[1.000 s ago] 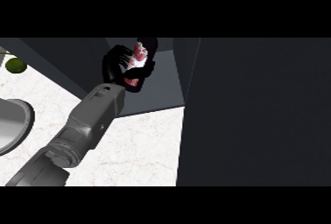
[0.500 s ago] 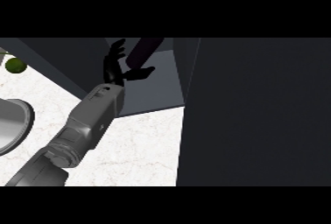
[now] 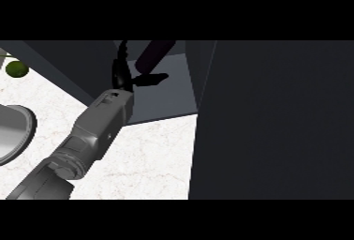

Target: Pick up the wine, place it into the cabinet and close the cabinet

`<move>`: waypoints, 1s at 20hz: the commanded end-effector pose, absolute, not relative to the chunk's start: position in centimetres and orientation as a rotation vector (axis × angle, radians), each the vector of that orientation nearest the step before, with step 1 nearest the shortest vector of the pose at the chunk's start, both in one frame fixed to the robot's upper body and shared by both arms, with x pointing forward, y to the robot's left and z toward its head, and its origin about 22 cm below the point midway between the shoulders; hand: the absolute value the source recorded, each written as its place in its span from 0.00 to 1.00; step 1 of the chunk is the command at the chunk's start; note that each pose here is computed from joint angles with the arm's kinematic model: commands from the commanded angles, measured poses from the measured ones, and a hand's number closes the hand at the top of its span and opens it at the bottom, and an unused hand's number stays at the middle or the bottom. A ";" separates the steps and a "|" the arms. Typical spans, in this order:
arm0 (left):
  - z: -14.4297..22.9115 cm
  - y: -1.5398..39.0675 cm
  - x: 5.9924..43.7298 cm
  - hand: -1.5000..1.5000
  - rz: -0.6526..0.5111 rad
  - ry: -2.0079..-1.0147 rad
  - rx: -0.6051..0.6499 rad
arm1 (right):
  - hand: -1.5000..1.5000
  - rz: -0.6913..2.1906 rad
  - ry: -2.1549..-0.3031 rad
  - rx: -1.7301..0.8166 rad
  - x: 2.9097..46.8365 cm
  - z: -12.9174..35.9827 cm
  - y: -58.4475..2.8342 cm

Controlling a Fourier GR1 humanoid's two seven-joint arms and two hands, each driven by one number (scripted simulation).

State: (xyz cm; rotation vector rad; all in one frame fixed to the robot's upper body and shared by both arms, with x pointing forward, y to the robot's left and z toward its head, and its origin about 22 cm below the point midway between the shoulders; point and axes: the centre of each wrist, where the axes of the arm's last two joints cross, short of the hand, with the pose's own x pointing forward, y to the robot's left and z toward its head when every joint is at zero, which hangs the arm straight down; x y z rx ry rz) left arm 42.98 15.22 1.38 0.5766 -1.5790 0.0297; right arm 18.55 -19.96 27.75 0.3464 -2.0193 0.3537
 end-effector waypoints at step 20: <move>5.0 13.4 44.1 0.00 -0.020 -1.859 -0.280 | 0.00 0.293 -1.994 0.249 16.6 28.1 -20.9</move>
